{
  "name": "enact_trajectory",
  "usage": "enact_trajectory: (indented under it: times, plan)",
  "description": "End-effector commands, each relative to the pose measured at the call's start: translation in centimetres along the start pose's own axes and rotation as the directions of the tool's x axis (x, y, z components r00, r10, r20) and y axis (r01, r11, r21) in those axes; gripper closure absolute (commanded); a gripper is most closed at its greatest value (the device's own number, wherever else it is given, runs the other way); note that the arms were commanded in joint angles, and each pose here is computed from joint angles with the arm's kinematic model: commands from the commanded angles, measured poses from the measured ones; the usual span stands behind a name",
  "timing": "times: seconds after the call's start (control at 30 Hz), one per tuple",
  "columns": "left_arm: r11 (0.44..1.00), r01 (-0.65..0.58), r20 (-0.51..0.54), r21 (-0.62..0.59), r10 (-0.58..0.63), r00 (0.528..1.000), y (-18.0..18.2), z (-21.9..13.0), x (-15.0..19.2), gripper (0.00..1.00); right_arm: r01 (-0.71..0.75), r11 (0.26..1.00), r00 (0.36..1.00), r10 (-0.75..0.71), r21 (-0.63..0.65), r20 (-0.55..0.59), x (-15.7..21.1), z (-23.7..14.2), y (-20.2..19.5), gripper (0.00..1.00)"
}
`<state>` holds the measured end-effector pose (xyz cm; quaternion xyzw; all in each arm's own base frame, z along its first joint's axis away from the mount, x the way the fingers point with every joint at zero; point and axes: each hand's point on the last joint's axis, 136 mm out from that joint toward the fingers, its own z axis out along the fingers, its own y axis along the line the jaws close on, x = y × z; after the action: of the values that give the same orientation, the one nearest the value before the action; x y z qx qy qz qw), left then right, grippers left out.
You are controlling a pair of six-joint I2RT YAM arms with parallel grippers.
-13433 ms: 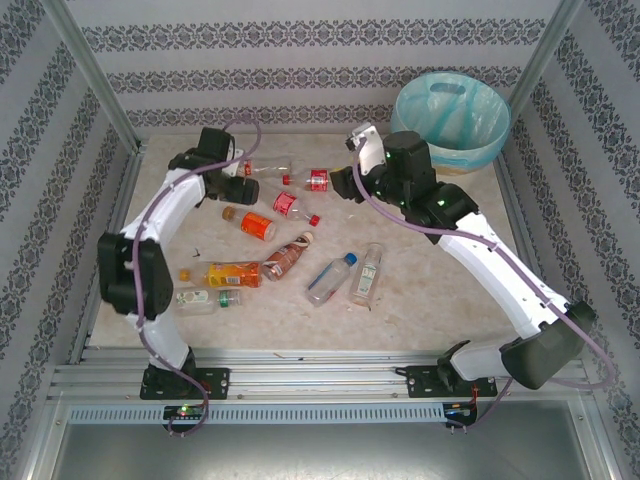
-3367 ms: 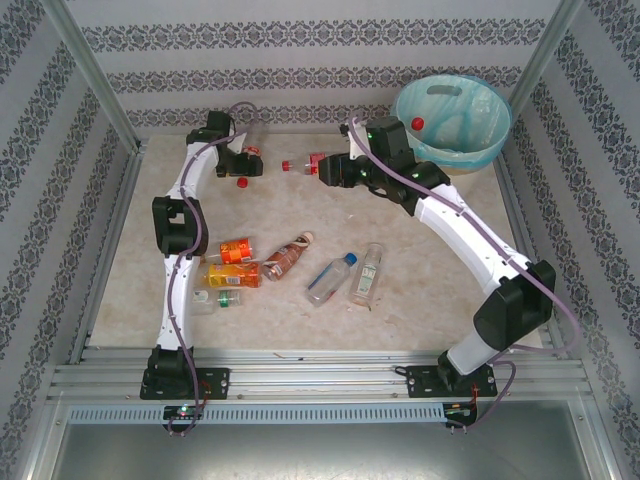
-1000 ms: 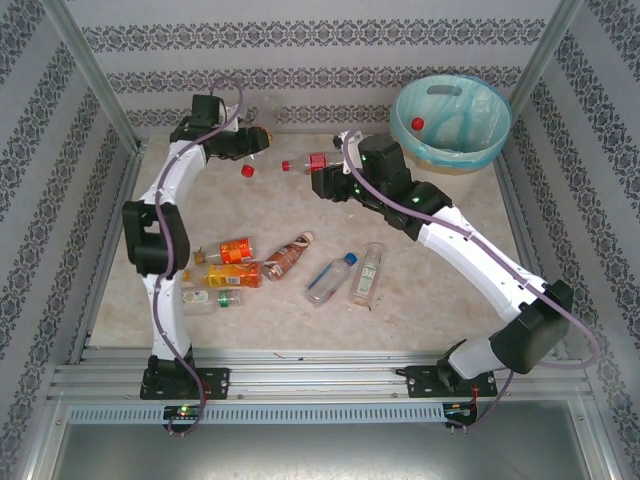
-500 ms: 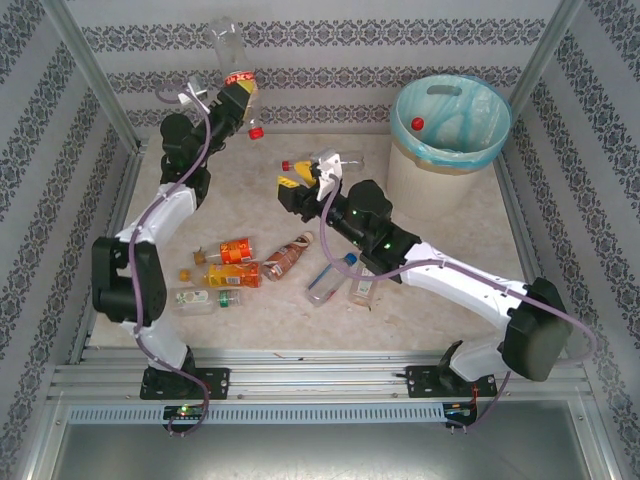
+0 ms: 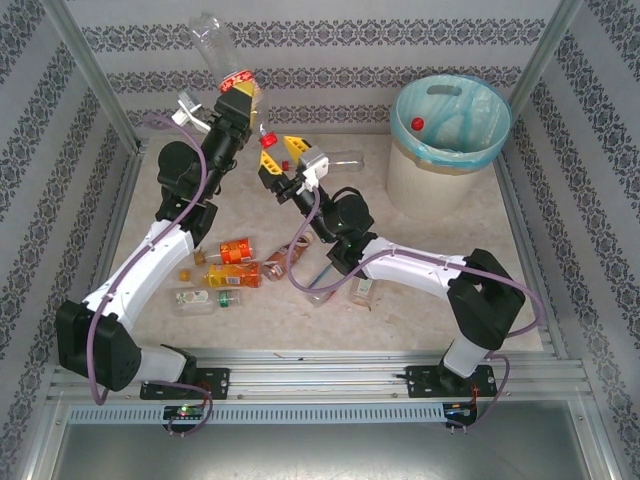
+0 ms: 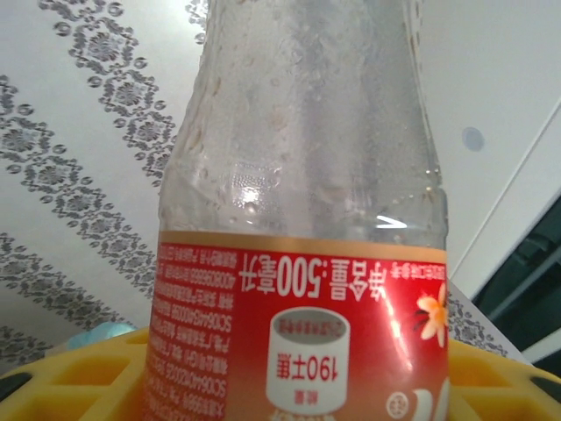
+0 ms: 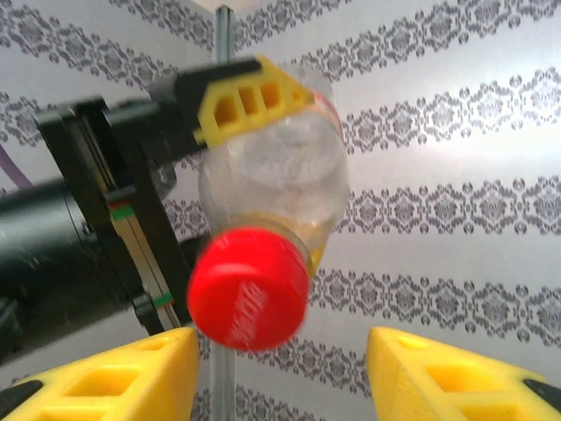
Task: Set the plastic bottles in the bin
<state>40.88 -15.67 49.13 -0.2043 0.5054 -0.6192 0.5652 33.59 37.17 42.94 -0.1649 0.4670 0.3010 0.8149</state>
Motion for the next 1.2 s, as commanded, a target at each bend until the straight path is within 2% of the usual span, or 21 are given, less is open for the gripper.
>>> enact_trajectory:
  times: [0.0, 0.2, 0.5, 0.8, 1.17]
  plan:
    - [0.999, 0.022, 0.044, -0.032, -0.021, 0.999, 0.2, -0.5, -0.4, 0.47, -0.001, 1.000, 0.983, -0.002, 0.017, 0.185, -5.1, 0.4, 0.5, 0.45]
    - [0.999, 0.047, 0.042, -0.029, -0.045, 0.998, -0.1, -1.0, 0.1, 0.48, -0.009, 1.000, 0.982, 0.004, 0.026, 0.191, -5.3, 0.6, 1.2, 0.47]
    - [0.999, 0.043, 0.045, -0.010, -0.043, 0.998, -1.8, -1.6, -0.1, 0.48, -0.003, 0.995, 0.989, -0.013, 0.104, 0.150, -4.2, 0.8, 0.3, 0.48]
    - [0.996, 0.083, 0.010, -0.028, -0.083, 0.997, -1.1, -1.4, 1.1, 0.48, -0.014, 0.997, 0.990, 0.003, 0.077, 0.141, -3.7, 1.4, 0.9, 0.55]
    - [0.996, 0.084, 0.016, -0.022, -0.084, 0.996, -1.3, -1.4, 1.1, 0.48, -0.024, 0.997, 0.992, 0.014, 0.079, 0.128, -2.9, 1.9, 0.8, 0.53]
